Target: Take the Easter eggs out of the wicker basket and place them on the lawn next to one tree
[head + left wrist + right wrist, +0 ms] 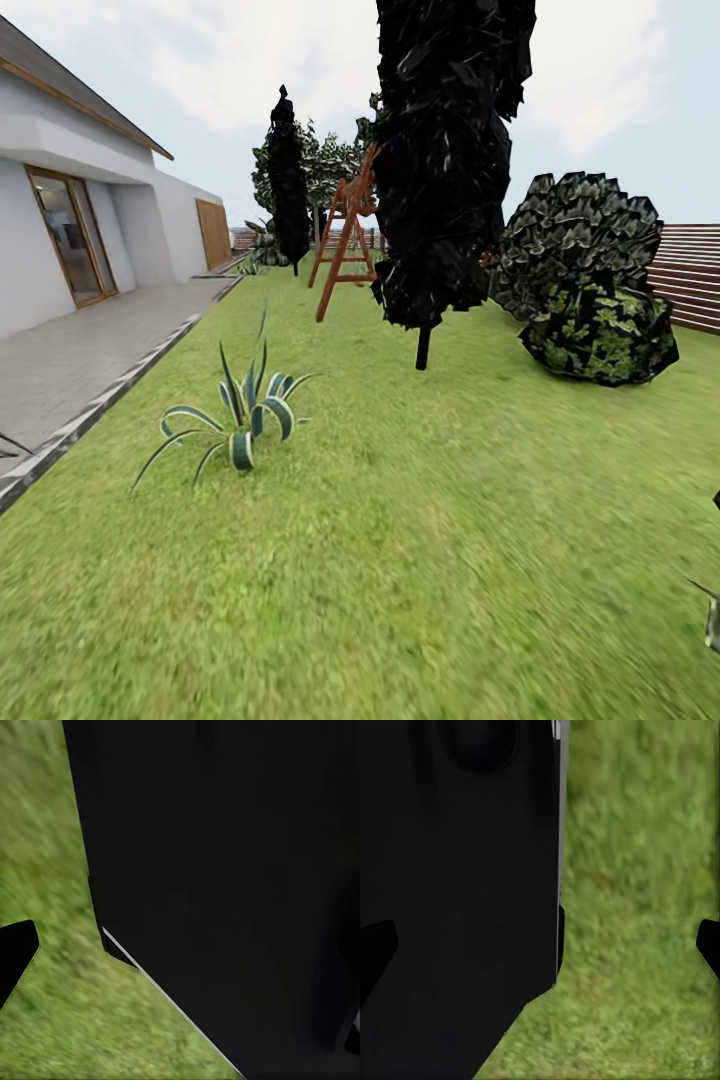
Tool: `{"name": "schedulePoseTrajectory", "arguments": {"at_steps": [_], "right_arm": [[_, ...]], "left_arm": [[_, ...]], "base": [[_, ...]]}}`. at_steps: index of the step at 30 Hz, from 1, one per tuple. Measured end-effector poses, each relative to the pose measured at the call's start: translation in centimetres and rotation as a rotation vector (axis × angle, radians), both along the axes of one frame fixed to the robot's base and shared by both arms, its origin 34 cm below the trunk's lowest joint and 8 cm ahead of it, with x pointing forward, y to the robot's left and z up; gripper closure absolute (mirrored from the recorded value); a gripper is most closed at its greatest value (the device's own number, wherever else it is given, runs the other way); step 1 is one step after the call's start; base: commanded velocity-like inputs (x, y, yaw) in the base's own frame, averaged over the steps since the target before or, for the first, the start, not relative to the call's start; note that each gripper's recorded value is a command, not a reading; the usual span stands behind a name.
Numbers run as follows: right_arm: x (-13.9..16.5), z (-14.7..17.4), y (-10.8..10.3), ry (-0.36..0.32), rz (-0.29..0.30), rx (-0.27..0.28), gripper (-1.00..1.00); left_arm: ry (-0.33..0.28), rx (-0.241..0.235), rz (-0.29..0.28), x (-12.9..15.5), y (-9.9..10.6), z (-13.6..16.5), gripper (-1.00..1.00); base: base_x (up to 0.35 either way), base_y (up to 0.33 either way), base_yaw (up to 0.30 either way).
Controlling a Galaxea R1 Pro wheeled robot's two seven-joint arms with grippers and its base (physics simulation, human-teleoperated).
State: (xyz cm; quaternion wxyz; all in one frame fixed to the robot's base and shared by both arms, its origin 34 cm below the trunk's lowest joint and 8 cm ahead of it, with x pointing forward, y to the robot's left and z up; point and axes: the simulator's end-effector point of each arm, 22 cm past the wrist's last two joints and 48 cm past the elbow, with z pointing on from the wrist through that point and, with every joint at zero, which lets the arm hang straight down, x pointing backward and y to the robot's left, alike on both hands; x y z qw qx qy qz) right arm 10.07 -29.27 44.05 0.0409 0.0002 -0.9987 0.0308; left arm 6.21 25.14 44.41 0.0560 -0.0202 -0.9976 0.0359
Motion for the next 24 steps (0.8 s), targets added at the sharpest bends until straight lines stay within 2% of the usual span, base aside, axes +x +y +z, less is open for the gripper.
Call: {"name": "schedulePoseTrajectory", "arguments": {"at_steps": [12, 24], "right_arm": [[0.00, 0.00, 0.01, 0.000, 0.000, 0.000, -1.00], [0.01, 0.00, -0.02, 0.000, 0.006, -0.001, -1.00]], "left_arm": [[0.000, 0.000, 0.000, 0.00, 0.00, 0.00, -1.00], [0.000, -0.001, 0.000, -0.01, -0.08, 0.00, -1.00]], "base": [[0.313, 0.000, 0.003], [0.313, 0.000, 0.234]]}}
